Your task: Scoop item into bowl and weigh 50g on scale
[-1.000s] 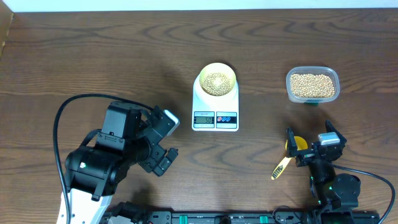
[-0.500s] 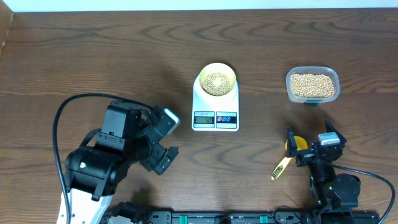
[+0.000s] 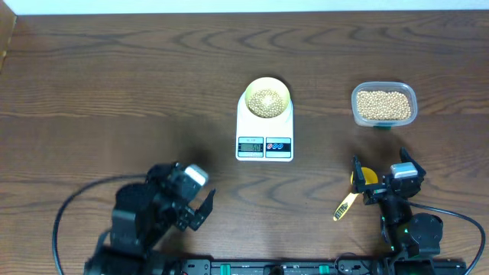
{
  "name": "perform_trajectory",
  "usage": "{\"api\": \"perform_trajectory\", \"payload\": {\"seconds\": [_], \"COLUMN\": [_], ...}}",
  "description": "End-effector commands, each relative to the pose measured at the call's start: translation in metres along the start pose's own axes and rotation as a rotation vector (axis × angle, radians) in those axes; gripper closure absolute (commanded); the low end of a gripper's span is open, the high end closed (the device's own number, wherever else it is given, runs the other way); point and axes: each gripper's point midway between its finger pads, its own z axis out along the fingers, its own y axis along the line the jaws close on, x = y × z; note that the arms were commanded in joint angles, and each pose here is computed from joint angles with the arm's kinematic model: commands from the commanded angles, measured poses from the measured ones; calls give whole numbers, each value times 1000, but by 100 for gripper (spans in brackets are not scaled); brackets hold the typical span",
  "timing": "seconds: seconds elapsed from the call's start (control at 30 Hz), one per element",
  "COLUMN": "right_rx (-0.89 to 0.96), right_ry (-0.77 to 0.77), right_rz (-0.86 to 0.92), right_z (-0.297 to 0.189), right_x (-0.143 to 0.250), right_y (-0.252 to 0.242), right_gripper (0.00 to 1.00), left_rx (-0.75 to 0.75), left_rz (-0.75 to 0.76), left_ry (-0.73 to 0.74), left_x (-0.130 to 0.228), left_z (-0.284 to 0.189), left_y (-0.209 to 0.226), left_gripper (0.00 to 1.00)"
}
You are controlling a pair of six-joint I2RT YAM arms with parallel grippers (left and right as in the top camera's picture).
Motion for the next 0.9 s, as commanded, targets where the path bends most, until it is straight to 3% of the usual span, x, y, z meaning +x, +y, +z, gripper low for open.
{"api": "perform_trajectory", "payload": {"seconds": [0.0,0.37,0.6,0.87], "right_rx": [2,2,2,2], "right_ry": [1,1,1,1], "right_rz": [12,12,12,12], "right_z": [0,0,0,0], "right_x": [1,1,1,1], "right_y": [0,0,0,0], "right_gripper": [1,1,1,1], "left_rx": [-46,-173,-245,-284], "left_rz": [-78,-162,-224,-289], "left_ry": [-94,-235,-350,-410], "left_x": [11,20,10,25], "left_z": [-5,-2,10,36], "left_y": [0,15,35,47], "left_gripper": [2,2,2,2]}}
